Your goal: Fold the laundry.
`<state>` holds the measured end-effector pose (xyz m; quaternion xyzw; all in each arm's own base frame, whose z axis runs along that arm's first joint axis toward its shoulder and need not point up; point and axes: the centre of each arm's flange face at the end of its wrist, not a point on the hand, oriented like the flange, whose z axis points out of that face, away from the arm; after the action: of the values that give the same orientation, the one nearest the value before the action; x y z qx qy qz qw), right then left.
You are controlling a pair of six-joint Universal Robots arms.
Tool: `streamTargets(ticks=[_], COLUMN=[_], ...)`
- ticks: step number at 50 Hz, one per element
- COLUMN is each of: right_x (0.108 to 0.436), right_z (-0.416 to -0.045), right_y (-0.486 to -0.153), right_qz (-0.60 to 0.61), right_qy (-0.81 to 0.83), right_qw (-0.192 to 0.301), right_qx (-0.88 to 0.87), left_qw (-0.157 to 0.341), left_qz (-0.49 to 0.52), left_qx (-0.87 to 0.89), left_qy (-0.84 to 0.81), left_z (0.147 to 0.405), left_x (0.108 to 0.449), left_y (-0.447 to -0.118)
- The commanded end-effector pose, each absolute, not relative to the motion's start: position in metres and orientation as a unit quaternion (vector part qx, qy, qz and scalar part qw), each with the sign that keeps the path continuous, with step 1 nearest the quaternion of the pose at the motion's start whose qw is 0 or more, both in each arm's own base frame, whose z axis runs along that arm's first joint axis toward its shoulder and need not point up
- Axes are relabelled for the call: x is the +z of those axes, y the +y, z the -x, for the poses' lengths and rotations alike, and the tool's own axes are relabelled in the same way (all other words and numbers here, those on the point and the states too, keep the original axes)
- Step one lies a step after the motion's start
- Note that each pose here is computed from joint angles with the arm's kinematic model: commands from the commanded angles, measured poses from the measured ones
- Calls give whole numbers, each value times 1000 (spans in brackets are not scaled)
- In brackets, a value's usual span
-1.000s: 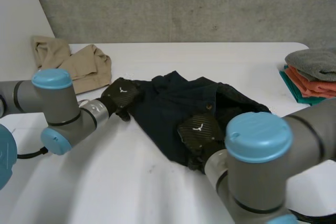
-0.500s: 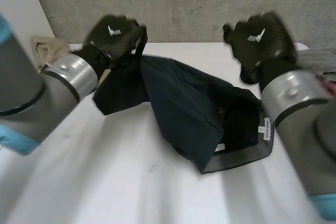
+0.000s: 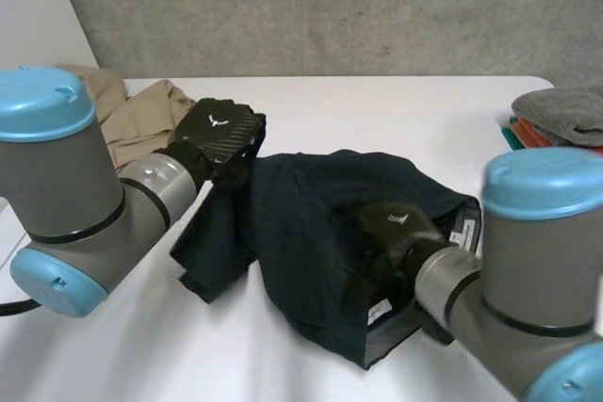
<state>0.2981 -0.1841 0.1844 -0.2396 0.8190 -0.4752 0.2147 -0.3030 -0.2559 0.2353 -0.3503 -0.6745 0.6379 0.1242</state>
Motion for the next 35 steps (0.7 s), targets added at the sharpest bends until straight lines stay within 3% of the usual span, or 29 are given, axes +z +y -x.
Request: streamTargets(ticks=[1, 11, 17, 23, 29, 35], right_x=[159, 150, 160, 176, 174, 182], right_z=[-320, -336, -348, -351, -357, -352], right_y=[-186, -208, -236, -256, -267, -260], right_qz=[287, 328, 347, 372, 385, 388], right_qy=[817, 795, 740, 681, 643, 643], right_qw=[200, 173, 112, 2, -37, -41], right_qx=[-458, -480, -566, -630, -661, -659], left_qw=[124, 90, 55, 44, 13, 38], left_qz=[354, 367, 366, 351, 316, 307], left_qx=[639, 635, 664, 676, 679, 653], left_qy=[-672, -673, -650, -646, -663, -691], left_z=[306, 317, 314, 307, 285, 274], left_x=[233, 194, 197, 220, 235, 224], left_y=[-256, -294, -309, -295, -267, -228])
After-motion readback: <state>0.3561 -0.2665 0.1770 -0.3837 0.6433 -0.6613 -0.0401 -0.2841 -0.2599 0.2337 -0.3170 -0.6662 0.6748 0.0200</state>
